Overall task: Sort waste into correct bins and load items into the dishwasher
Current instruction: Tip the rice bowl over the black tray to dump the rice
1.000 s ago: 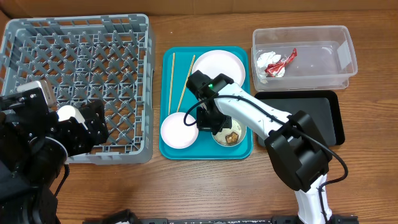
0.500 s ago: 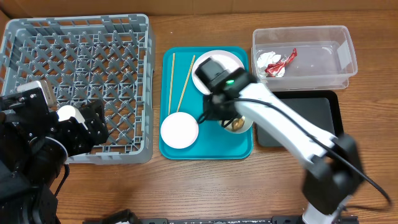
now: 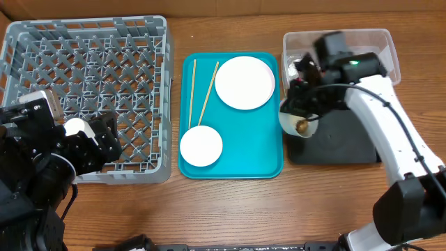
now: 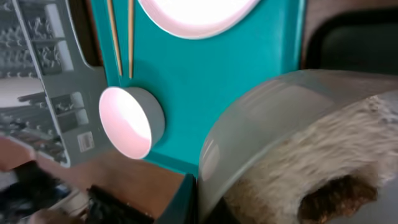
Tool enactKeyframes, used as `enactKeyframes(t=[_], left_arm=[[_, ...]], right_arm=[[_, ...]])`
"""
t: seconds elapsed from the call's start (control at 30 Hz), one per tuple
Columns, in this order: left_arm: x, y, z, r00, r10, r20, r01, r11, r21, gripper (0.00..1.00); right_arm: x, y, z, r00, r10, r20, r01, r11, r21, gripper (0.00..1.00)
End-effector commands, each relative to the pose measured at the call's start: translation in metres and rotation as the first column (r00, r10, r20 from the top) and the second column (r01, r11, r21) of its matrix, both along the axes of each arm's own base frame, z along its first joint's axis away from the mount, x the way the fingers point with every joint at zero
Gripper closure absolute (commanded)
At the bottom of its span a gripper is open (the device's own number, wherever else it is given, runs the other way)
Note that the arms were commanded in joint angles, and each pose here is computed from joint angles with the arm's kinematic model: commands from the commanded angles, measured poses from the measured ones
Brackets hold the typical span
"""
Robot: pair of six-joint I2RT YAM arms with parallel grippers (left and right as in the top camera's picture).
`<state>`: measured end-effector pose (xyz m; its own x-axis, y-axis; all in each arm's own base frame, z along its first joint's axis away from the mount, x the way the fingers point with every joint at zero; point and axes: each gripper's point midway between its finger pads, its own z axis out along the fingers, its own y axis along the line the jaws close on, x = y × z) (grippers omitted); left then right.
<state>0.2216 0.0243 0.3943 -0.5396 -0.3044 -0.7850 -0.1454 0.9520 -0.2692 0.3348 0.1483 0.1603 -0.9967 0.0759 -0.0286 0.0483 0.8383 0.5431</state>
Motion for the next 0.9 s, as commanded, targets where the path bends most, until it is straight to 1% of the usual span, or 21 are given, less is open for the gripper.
enactKeyframes(t=[0.0,0.1,0.17,0.2,0.37,0.47,0.57,0.67,0.77,0.87], left_arm=[[0.002,-0.003,-0.001,1.000,-0.025,-0.002,0.025,1.000,0.003,0.00],[0.002,-0.003,-0.001,1.000,-0.025,-0.002,0.025,1.000,0.003,0.00],[0.002,-0.003,-0.001,1.000,-0.025,-0.002,0.025,1.000,0.003,0.00],[0.002,-0.003,-0.001,1.000,-0.025,-0.002,0.025,1.000,0.003,0.00],[0.002,-0.003,-0.001,1.000,-0.025,-0.002,0.025,1.000,0.003,0.00],[0.002,-0.003,-0.001,1.000,-0.025,-0.002,0.025,1.000,0.003,0.00],[0.002,-0.003,-0.001,1.000,-0.025,-0.002,0.025,1.000,0.003,0.00],[0.002,-0.003,-0.001,1.000,-0.025,-0.002,0.025,1.000,0.003,0.00],[0.002,-0.003,-0.001,1.000,-0.025,-0.002,0.025,1.000,0.003,0.00],[0.002,-0.003,-0.001,1.000,-0.025,-0.002,0.025,1.000,0.003,0.00]], right_arm=[[-0.009,-0.001,-0.003,0.999,0.053,0.006,-0.053,0.981,0.185,0.96],[-0.007,-0.007,-0.006,0.996,0.063,0.067,-0.082,0.942,0.327,0.96],[-0.005,-0.012,0.000,0.986,0.064,0.155,-0.126,0.892,0.434,0.96],[-0.003,-0.019,0.000,0.983,0.043,0.177,-0.122,0.876,0.466,0.96],[0.007,-0.055,0.004,0.974,-0.099,0.202,-0.036,0.816,0.577,0.96],[0.011,-0.078,0.008,0.957,-0.174,0.233,-0.009,0.784,0.621,0.96],[0.008,-0.094,0.000,0.952,-0.227,0.206,0.048,0.775,0.630,0.96],[0.004,-0.098,-0.009,0.949,-0.244,0.197,0.065,0.768,0.638,0.96],[0.004,-0.094,-0.004,0.937,-0.249,0.245,0.015,0.731,0.682,0.96],[0.005,-0.092,0.013,0.908,-0.251,0.336,-0.085,0.674,0.733,0.96]])
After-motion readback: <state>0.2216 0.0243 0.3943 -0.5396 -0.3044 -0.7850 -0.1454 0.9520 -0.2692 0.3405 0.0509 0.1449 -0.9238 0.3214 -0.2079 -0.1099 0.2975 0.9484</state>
